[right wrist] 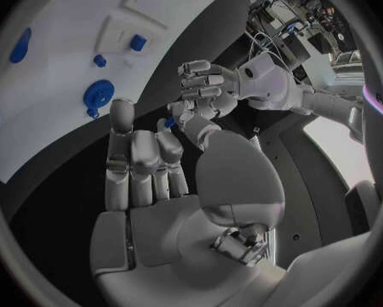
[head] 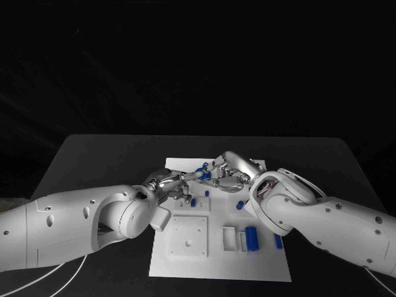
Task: Assemble the parts on the task board
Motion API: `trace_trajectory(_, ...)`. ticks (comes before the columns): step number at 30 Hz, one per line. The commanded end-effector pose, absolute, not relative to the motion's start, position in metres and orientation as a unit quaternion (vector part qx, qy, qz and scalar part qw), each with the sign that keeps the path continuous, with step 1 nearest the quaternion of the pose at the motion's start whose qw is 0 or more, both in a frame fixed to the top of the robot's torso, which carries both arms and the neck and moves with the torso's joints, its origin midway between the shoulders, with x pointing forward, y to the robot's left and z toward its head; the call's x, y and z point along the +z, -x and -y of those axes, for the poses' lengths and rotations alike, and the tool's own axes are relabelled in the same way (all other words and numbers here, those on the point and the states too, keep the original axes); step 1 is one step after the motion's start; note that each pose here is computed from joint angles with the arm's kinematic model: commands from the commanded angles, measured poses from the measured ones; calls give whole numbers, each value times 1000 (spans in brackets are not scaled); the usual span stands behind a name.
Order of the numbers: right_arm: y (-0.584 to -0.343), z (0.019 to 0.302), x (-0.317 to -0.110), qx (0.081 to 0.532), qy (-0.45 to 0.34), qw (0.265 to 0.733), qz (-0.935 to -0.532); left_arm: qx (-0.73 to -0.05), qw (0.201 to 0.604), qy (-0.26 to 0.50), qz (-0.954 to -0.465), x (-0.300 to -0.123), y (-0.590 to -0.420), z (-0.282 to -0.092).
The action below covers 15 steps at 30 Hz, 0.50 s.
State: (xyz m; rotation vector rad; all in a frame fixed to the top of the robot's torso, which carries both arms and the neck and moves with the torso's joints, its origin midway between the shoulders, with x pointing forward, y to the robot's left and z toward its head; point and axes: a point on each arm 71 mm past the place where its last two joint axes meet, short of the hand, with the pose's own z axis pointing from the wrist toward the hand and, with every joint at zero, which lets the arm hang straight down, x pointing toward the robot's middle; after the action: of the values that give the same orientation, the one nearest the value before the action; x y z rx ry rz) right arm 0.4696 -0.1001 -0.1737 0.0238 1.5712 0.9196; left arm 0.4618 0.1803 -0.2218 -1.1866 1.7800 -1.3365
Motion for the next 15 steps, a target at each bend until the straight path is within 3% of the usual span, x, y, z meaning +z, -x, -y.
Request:
trace_trajectory(1,-466,95,-174,406,21,606,-683,-508,293,437,-682,-222,-461,-177)
trace_trajectory(15,-466,94,-176,408,30,597,-690,-504,282,426,-696,-223,-460,-177)
